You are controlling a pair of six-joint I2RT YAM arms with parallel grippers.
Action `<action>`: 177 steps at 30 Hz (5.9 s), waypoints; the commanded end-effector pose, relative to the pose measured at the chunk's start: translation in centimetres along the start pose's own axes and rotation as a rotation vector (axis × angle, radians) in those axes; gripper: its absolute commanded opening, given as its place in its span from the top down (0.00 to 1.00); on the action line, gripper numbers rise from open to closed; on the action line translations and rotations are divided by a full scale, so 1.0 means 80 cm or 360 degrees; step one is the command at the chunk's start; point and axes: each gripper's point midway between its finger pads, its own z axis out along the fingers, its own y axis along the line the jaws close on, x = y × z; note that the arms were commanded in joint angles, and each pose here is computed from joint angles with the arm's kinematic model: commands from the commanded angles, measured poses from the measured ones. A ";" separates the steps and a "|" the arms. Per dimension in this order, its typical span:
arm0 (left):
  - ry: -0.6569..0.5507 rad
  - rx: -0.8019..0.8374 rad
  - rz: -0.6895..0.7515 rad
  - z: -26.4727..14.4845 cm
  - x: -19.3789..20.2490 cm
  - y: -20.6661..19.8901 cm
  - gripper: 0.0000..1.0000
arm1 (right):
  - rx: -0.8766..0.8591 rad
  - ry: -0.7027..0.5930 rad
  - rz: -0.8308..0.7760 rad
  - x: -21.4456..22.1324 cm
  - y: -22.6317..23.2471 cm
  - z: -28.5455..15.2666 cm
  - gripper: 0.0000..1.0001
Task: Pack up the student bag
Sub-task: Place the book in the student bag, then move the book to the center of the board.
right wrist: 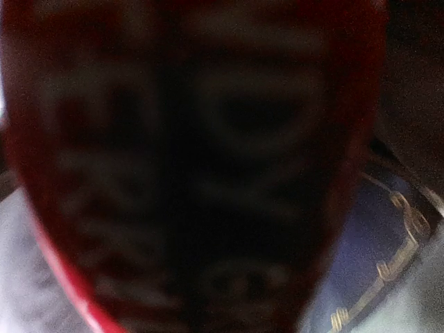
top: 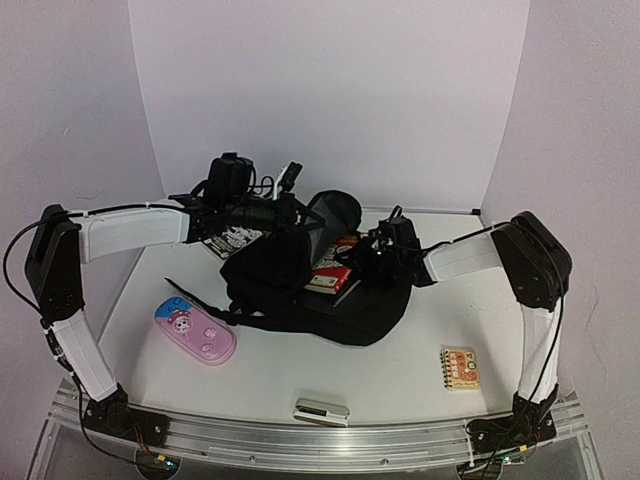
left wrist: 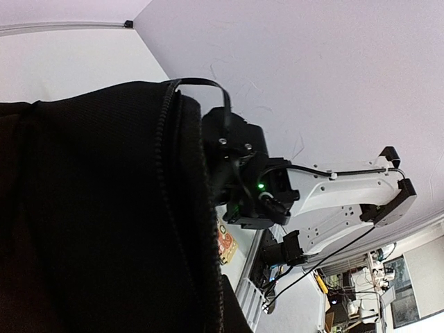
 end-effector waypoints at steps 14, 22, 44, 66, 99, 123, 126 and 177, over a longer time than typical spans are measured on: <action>-0.0146 0.0164 0.0088 0.014 -0.028 -0.053 1.00 | -0.0392 -0.0144 -0.0162 -0.014 0.074 0.037 0.66; -0.0259 -0.0249 -0.0153 -0.049 -0.033 0.040 1.00 | 0.0006 -0.0272 -0.0188 -0.020 0.025 -0.012 0.35; -0.0250 -0.0839 -0.0720 -0.145 0.027 0.212 0.41 | 0.0333 -0.0714 -0.0520 -0.046 0.047 -0.222 0.10; -0.0492 -0.1521 -0.0745 -0.306 -0.069 0.437 0.17 | 0.0259 -0.0781 -0.0633 -0.043 0.082 -0.286 0.07; -0.0371 -0.1410 -0.0709 -0.263 -0.076 0.512 0.30 | 0.0324 -0.0758 -0.0594 -0.037 0.059 -0.286 0.06; -0.0361 -0.1102 -0.0538 -0.229 -0.099 0.476 0.59 | 0.0390 -0.0720 -0.0598 -0.038 0.046 -0.267 0.06; -0.0352 -0.1170 -0.0486 -0.235 -0.102 0.480 0.58 | 0.0393 -0.0717 -0.0602 -0.038 0.046 -0.266 0.06; 0.0265 -0.2042 -0.0543 -0.255 0.127 0.399 0.40 | 0.0363 -0.0678 -0.0655 -0.031 0.051 -0.270 0.05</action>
